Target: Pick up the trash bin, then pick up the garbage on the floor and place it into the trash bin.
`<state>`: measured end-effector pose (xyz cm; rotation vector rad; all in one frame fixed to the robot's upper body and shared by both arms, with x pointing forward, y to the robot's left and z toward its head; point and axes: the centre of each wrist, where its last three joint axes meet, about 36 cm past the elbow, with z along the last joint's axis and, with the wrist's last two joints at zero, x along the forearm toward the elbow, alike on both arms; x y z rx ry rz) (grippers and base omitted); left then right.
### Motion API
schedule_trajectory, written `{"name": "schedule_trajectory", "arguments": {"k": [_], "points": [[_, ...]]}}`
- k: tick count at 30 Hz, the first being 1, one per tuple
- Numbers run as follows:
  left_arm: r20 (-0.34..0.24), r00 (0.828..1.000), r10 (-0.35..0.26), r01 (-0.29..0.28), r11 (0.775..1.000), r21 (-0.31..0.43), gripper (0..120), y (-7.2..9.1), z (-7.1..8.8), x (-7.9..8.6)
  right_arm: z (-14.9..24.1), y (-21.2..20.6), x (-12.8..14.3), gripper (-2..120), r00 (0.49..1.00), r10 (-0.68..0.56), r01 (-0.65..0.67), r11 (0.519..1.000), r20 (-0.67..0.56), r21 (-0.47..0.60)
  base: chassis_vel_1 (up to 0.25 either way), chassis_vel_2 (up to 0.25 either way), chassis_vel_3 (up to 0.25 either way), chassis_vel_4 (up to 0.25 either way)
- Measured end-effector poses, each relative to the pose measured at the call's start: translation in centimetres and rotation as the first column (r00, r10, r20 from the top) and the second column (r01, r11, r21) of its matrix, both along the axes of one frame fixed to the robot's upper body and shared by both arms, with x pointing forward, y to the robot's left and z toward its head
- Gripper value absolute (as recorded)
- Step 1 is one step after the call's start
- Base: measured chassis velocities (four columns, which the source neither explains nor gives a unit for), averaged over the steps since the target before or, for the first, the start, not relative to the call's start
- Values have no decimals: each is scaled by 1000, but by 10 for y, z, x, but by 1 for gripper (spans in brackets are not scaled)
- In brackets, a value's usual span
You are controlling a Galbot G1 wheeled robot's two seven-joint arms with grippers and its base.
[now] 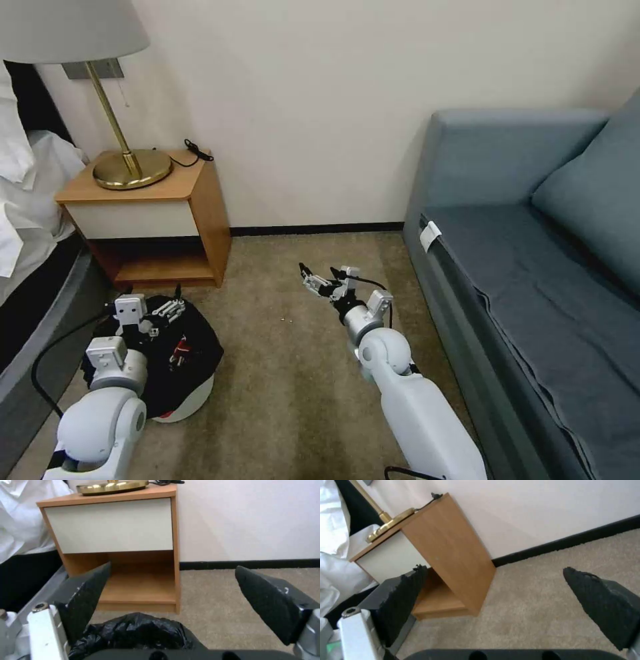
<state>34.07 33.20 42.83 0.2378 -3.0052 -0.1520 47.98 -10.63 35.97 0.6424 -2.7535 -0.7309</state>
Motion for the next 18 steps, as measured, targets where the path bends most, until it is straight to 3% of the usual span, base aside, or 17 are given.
{"name": "schedule_trajectory", "arguments": {"k": [18], "points": [[-2, 1000, 5, -5, 1000, -1, 100, 1, 0, -1, 0, 0, 0, 100, 1000, 1, -1, 1000, 0, -1, 0, 0, 0, 0]]}}
